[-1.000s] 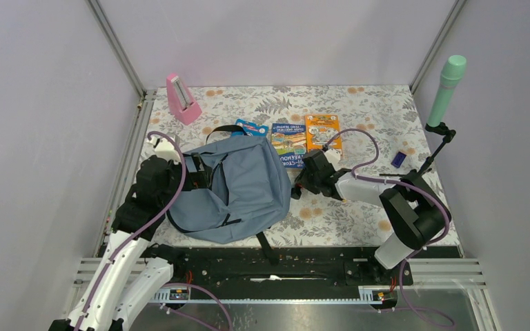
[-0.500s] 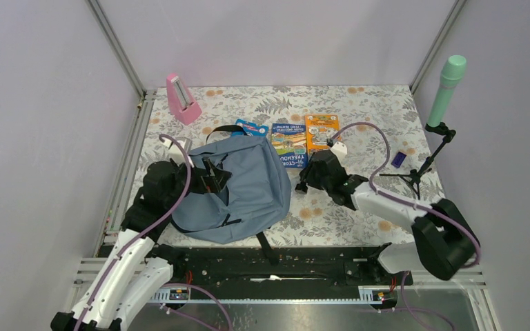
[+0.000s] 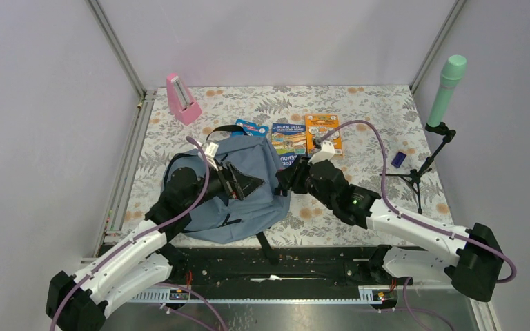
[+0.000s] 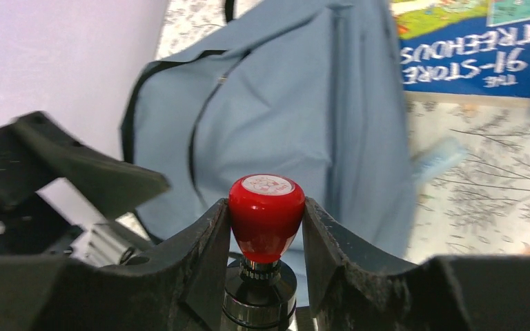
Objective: Pack the student bag
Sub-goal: Pick up the stationery from the center of the board.
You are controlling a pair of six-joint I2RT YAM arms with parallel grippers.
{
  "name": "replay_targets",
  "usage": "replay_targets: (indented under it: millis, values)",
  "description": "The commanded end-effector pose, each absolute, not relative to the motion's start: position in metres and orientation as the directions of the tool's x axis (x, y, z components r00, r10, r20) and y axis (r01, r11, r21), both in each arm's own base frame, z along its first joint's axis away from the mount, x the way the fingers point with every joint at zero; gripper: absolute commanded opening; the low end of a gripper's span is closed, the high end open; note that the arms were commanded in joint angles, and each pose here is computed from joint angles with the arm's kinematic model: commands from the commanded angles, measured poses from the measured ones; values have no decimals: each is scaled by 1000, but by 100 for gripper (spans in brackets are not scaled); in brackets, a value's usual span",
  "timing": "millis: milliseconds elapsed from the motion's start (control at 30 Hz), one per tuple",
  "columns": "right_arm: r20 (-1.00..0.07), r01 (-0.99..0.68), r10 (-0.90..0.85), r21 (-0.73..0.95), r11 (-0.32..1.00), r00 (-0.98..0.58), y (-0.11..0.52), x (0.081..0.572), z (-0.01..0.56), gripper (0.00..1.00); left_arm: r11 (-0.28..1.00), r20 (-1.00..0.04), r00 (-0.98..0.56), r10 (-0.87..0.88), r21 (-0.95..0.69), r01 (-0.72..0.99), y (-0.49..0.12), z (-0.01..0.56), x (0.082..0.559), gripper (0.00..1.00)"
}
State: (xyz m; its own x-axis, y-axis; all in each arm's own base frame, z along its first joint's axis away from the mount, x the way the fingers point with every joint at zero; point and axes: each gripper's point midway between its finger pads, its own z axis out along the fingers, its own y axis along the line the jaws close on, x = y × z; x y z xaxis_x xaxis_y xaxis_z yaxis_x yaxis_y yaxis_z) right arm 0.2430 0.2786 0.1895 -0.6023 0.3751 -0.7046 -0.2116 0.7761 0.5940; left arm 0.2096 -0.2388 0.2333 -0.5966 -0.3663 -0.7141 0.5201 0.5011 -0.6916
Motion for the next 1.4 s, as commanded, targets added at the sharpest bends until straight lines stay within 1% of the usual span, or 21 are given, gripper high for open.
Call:
replay_targets:
  millis: [0,133,333,467,667,800,933,967,1133,1167,1200,1267,1300,1333,1367]
  values:
    - [-679,-301,474,700,648,-560,309,240,257,0,353,-711,-586,-388,-702,618,-259,265,195,99]
    - [-668,-336,487,723,604,-562,322,235,274,0,348,-691,-616,-378,-723,597,-262,255,192,99]
    - [-649,-356,508,748,560,-566,330,230,287,0,306,-687,-634,-356,-726,615,-272,255,183,99]
    - [-656,-370,503,744,557,-563,335,226,291,0,292,-689,-654,-311,-724,625,-282,252,178,94]
    - [-657,-377,503,745,550,-562,338,224,293,0,283,-682,-673,-287,-731,621,-290,250,179,74]
    - [-667,-380,495,734,563,-557,339,223,290,0,273,-685,-669,-290,-729,628,-293,254,178,67]
    - [-667,-375,490,733,568,-561,340,223,285,0,274,-682,-667,-301,-732,624,-293,255,180,59]
    - [-668,-375,488,732,569,-562,340,223,284,0,274,-680,-667,-304,-733,623,-293,255,180,55]
    - [-676,-376,485,724,578,-555,339,223,283,1,278,-674,-671,-309,-739,614,-294,253,182,28]
    - [-678,-375,484,722,582,-554,338,224,281,10,281,-674,-669,-313,-739,613,-293,253,182,25]
    - [-679,-374,486,721,584,-551,337,224,280,22,284,-675,-668,-314,-738,612,-293,253,183,23]
    - [-683,-366,491,717,594,-541,334,225,276,53,307,-687,-657,-310,-726,615,-291,251,185,18]
    - [-687,-367,492,713,597,-534,332,226,275,64,325,-692,-655,-304,-722,611,-290,247,186,14]
    - [-696,-367,490,705,607,-525,330,227,273,72,341,-694,-654,-300,-719,606,-289,244,187,10]
    - [-705,-366,487,695,619,-515,327,228,271,78,356,-697,-650,-302,-715,601,-287,243,189,8]
